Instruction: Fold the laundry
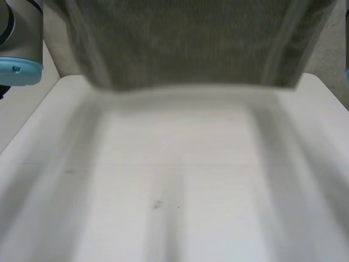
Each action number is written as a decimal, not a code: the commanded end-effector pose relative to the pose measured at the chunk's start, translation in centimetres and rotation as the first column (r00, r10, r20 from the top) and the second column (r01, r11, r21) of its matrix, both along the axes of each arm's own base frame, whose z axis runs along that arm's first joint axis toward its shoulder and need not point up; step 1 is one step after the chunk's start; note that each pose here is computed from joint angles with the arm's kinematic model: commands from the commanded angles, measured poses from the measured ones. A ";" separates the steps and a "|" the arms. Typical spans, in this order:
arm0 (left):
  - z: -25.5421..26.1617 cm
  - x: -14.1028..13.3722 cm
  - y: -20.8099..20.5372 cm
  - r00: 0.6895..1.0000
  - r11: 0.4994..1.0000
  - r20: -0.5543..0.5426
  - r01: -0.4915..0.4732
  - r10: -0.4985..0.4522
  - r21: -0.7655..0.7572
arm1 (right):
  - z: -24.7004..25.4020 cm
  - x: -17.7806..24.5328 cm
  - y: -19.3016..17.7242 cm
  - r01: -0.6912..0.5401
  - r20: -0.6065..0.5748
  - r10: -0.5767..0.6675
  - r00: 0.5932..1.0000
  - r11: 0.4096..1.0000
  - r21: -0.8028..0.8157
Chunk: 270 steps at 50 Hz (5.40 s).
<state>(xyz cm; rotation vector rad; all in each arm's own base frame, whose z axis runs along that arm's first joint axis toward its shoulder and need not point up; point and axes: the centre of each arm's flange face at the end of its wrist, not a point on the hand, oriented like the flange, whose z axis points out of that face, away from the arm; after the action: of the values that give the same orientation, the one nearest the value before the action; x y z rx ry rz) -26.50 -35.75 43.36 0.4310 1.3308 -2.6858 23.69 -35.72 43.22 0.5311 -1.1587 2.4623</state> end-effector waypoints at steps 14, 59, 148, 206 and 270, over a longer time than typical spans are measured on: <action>-19.5 1.2 0.9 0.985 0.866 0.155 -0.012 -0.075 0.500 | -18.5 0.9 1.0 -0.069 -0.181 0.222 0.958 0.793 0.605; -28.5 3.8 1.9 0.757 0.731 0.588 -0.225 -0.284 0.644 | -26.5 -0.7 0.9 0.215 -0.423 0.192 0.885 0.639 0.739; -24.2 4.3 7.1 0.983 0.749 -0.084 0.180 -0.165 0.638 | -30.8 -7.2 2.9 -0.093 0.026 0.159 0.987 0.432 0.897; -24.7 3.8 8.0 0.979 0.749 -0.083 0.195 -0.185 0.633 | -31.4 12.3 16.8 -0.433 -0.188 0.785 0.591 0.505 0.747; -25.4 -3.1 13.1 0.957 0.682 0.027 0.184 -0.287 0.708 | -24.9 9.3 15.3 -0.358 -0.147 0.613 0.776 0.621 0.698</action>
<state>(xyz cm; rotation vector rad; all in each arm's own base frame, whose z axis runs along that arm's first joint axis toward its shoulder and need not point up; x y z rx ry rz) -32.23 -21.16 14.39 1.0786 2.4462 -2.0470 28.40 -23.74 18.67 1.4425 -1.9622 2.0521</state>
